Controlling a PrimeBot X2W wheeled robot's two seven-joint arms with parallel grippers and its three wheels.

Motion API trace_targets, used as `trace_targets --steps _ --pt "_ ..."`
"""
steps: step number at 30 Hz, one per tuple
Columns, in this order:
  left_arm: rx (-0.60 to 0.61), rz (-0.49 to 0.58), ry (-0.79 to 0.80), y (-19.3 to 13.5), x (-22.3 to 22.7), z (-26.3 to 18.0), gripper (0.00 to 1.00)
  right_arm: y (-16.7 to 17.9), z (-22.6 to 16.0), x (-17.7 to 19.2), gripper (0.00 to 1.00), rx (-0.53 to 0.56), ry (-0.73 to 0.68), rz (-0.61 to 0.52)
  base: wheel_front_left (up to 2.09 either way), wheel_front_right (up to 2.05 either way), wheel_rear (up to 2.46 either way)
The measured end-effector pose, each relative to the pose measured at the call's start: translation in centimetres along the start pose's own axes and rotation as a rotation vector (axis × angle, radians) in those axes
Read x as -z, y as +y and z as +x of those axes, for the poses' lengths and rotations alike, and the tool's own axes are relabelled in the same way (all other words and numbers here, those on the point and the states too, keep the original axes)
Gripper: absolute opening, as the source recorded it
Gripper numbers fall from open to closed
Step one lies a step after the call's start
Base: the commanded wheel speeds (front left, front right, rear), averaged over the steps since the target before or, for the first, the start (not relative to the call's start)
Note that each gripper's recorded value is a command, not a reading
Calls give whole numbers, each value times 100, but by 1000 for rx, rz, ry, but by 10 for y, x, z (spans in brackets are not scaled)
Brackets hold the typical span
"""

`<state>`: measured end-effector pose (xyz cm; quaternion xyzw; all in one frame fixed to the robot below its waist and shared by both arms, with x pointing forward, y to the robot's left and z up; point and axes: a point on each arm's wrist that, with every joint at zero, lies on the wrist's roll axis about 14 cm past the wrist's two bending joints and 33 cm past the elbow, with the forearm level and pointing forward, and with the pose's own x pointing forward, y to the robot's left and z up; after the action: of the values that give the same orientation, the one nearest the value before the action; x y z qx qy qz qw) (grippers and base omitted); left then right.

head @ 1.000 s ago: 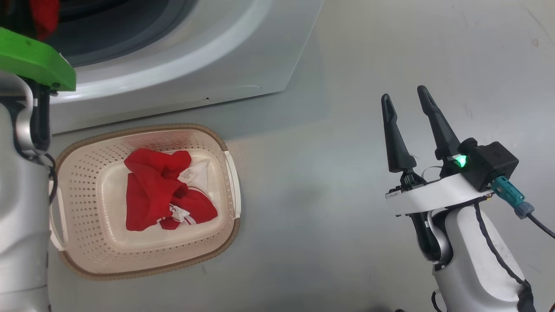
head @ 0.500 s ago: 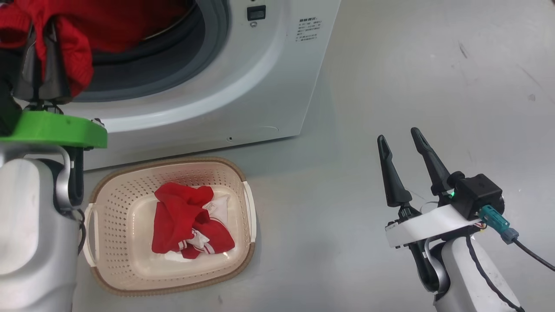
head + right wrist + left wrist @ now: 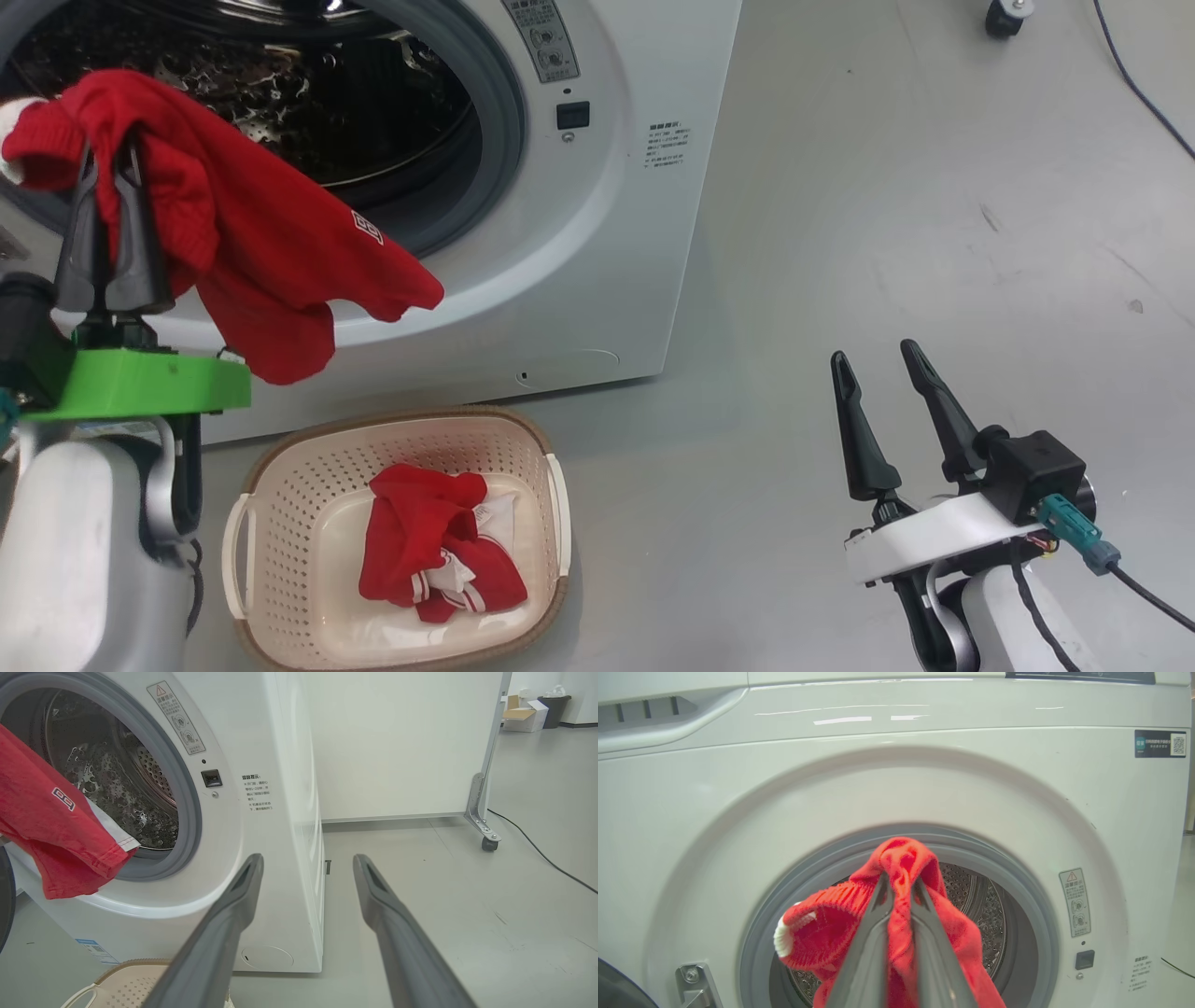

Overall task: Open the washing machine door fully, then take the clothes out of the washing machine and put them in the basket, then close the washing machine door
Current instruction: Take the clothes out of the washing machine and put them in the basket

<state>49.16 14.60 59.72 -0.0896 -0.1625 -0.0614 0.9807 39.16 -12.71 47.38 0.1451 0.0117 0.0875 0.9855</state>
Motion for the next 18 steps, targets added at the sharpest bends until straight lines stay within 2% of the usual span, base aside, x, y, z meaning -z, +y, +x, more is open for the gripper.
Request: trace_targets --steps 8,18 --pt "-42 -29 74 3 9 -36 0 8 -10 -6 100 -14 -17 4 0 0 0" --pt "-68 -120 406 -13 96 -95 0 10 -6 -2 100 -23 -7 5 0 0 0"
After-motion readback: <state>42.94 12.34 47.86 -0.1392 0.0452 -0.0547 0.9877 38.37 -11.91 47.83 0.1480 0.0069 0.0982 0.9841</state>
